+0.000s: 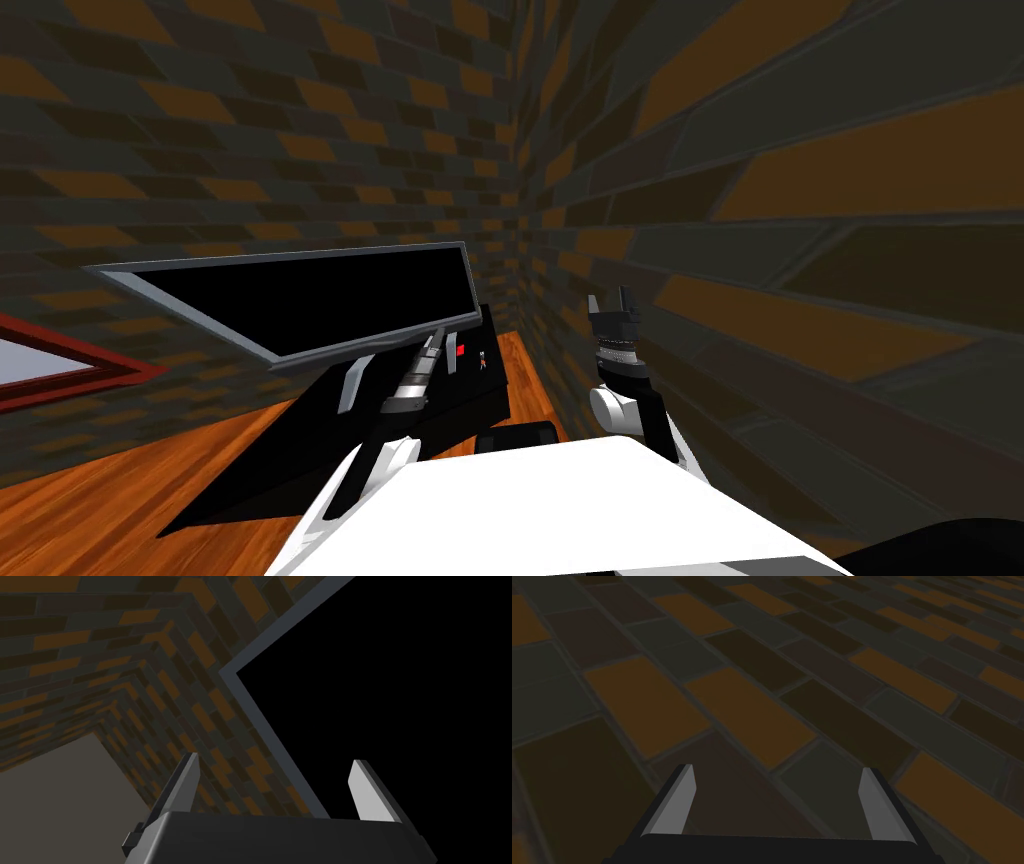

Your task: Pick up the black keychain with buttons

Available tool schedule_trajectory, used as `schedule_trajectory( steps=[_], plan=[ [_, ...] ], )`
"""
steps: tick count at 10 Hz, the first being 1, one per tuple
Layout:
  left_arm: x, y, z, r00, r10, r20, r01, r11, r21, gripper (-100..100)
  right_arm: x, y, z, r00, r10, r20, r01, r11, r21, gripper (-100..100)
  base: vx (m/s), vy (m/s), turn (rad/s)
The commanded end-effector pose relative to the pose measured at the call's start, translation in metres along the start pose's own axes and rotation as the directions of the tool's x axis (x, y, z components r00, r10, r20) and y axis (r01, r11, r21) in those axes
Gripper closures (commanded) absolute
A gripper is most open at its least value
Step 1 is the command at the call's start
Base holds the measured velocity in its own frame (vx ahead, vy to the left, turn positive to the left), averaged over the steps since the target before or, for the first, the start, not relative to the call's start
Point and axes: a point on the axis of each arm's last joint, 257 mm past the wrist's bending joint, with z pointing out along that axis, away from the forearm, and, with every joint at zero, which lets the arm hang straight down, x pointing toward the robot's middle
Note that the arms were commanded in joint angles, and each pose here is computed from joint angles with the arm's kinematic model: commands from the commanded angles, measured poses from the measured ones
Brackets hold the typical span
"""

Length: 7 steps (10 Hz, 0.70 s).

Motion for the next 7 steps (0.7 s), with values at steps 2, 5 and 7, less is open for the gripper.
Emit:
schedule_trajectory(
  steps=[2,5,7],
  plan=[
    [0.017,0.019,-0.007,0.995,0.085,-0.058,-0.087,0.995,-0.039,-100,0.0,0.0,0.0,1.0,0.0,0.0,0.0,1.0,0.0,0,-0.012,0.008,-0.259],
    [0.032,0.038,-0.017,0.979,0.165,-0.122,-0.174,0.982,-0.07,-100,0.0,0.0,0.0,1.0,0.0,0.0,0.0,1.0,0.0,0,-0.011,0.01,-0.152],
    [0.048,0.059,-0.028,0.957,0.219,-0.19,-0.241,0.966,-0.097,-100,0.0,0.0,0.0,1.0,0.0,0.0,0.0,1.0,0.0,0,-0.018,0.008,-0.183]
  ],
)
